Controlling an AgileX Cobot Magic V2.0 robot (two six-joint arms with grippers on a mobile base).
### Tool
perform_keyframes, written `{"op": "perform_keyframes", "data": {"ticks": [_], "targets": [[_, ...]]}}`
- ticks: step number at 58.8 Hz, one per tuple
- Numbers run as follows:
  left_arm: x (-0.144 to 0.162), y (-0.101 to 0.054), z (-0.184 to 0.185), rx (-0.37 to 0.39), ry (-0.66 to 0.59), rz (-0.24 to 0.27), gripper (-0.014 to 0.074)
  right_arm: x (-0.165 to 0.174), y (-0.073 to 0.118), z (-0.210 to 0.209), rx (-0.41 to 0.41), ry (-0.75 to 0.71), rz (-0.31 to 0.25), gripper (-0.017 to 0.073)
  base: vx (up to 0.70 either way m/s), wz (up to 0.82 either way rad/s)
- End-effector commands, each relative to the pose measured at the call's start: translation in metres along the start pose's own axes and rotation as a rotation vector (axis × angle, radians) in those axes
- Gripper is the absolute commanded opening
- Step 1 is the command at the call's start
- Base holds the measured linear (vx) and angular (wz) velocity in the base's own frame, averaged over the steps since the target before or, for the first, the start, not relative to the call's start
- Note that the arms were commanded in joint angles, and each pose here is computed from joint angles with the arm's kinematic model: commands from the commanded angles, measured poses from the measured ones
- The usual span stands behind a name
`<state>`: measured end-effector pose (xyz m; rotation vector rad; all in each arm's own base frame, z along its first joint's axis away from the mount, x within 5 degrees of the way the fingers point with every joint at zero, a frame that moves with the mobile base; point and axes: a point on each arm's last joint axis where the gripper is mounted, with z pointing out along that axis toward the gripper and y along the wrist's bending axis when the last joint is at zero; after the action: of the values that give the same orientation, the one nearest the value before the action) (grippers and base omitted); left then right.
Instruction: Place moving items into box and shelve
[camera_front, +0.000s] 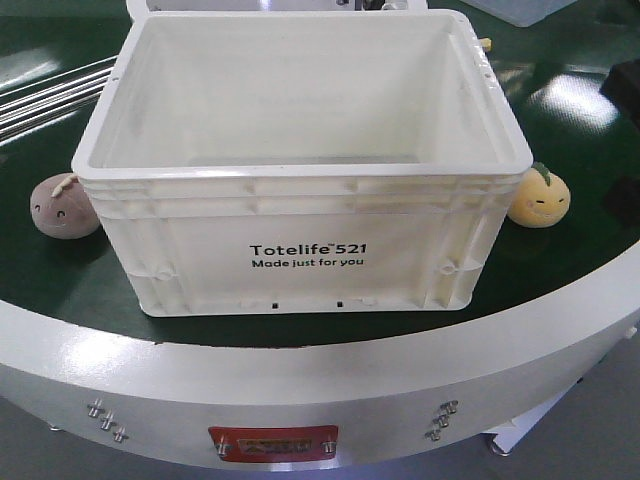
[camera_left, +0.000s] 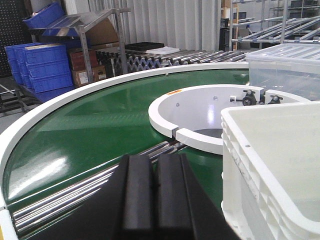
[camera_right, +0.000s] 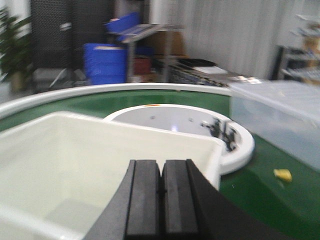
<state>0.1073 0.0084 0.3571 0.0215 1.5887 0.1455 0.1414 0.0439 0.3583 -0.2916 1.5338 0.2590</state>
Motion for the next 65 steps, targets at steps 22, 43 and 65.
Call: {"op": "perform_keyframes", "data": {"ticks": [22,43,65], "targets": [[-0.018,0.001,-0.001,0.000,-0.104,-0.010,-0.0012,-0.005,-0.024,-0.004,0.265,-0.095,0.963,-0.0005,0.00,0.00],[-0.018,0.001,-0.001,0.000,-0.104,-0.010,-0.0012,-0.006,-0.015,-0.002,0.145,-0.108,1.596,-0.0005,0.00,0.00],[-0.018,0.001,-0.001,0.000,-0.102,-0.010,-0.0012,-0.011,-0.004,0.009,0.023,-0.060,0.277,-0.0005,0.00,0.00]]}}
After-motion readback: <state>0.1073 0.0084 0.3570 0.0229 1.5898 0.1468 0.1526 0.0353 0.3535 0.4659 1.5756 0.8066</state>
